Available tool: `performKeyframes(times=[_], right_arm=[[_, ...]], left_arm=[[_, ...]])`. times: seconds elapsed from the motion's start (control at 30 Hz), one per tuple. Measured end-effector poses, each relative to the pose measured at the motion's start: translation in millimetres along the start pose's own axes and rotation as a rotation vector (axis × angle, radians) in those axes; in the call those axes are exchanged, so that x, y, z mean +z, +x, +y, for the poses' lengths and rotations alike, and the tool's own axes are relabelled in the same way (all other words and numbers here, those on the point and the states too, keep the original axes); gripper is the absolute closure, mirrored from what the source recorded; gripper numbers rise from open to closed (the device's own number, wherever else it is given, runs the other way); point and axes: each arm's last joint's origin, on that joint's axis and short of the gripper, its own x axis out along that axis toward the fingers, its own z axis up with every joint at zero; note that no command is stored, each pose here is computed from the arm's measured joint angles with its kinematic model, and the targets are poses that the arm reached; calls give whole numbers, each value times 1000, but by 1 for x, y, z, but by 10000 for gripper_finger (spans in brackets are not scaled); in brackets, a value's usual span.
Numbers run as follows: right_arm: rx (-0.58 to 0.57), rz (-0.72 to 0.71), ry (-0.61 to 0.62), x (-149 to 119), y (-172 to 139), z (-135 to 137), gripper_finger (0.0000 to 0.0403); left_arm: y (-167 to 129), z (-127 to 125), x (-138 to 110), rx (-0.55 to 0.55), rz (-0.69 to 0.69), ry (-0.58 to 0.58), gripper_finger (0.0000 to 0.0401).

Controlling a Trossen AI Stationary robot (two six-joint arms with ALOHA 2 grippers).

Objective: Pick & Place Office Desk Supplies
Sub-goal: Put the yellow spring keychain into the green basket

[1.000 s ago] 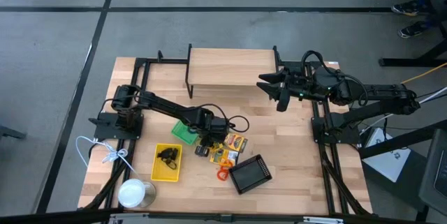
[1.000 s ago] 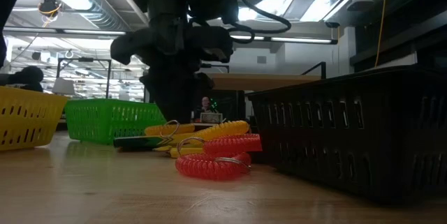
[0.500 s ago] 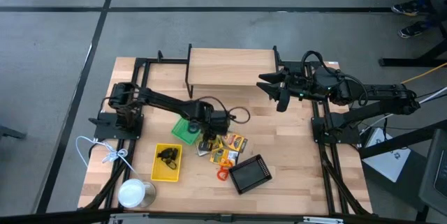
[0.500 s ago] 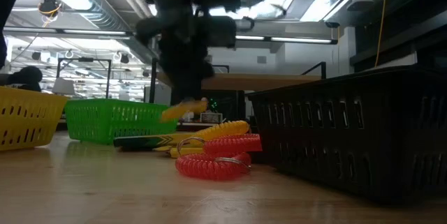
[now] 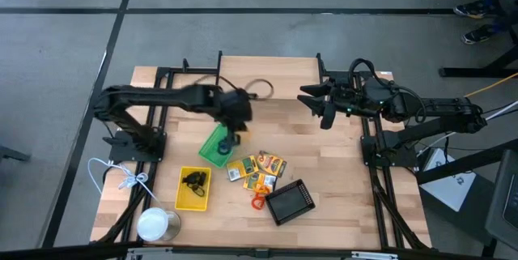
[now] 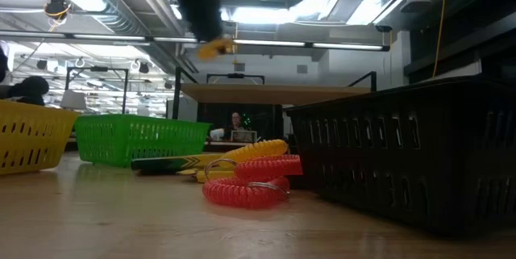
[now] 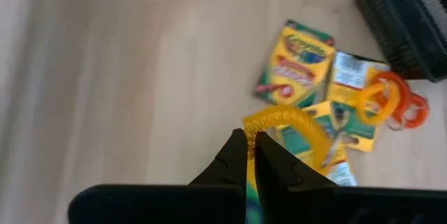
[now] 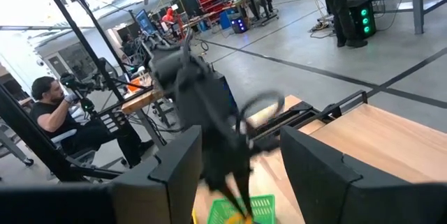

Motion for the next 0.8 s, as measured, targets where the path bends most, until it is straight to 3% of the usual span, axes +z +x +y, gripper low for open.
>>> performKeyframes(times=[0.2, 0.4, 0.63, 0.8], right_arm=[[-4, 7, 5, -2, 3, 0, 206], [-36, 14, 1, -5, 7, -1, 206], [-54, 8, 17, -7, 12, -1, 206], [-56, 13, 24, -8, 13, -1, 206]], left_arm=[[-14, 25, -57, 18, 47, -148, 395], [5, 26, -114, -31, 122, -266, 391], [31, 16, -131, -84, 80, -325, 380], [33, 15, -133, -105, 108, -345, 338]])
